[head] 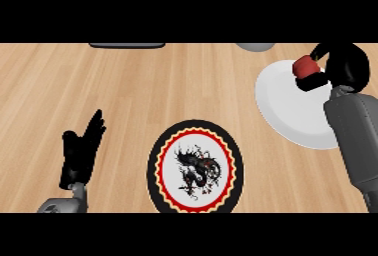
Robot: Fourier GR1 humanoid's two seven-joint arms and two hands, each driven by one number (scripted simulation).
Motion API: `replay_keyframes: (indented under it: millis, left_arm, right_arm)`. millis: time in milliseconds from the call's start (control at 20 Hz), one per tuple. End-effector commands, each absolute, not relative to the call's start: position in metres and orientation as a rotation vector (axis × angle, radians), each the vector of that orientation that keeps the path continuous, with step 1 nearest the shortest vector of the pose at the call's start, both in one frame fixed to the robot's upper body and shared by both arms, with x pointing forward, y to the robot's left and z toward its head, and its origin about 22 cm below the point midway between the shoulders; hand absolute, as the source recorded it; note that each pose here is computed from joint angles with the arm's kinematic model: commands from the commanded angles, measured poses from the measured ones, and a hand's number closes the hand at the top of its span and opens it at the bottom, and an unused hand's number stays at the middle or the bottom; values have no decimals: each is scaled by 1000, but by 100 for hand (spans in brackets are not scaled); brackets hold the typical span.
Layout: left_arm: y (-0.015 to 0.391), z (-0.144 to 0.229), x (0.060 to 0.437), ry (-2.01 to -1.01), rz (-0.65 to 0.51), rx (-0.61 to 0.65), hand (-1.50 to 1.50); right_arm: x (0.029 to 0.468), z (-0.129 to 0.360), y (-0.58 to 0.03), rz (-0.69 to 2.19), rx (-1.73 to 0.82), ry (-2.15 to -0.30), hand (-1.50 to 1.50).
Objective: Pick the bell pepper from the plate and place it in the plate
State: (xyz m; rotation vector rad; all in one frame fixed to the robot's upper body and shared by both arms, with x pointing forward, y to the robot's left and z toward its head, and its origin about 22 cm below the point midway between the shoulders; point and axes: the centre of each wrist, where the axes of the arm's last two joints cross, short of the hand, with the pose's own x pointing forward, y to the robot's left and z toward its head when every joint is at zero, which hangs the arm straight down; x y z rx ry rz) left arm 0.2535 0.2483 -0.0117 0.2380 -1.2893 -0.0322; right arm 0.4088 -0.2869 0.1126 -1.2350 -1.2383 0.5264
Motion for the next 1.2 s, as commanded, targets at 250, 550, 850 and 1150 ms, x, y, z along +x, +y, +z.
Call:
replay_keyframes:
  millis: [250,550,850,1150]
  left_arm:
    - [240,-22,242,-1288,-55,235,0]
    - [231,-6,256,-1292,-45,242,0]
    - [241,-12,248,-1288,-41,229,0]
    - [265,-11,245,-1278,-20,254,0]
  right_arm:
    - [415,80,-322,647,-927,-1062,150]
    - [416,61,-327,731,-836,-1033,-150]
    - [402,57,-354,569,-729,-1370,-150]
    - [394,74,-384,125,-558,-1607,-150]
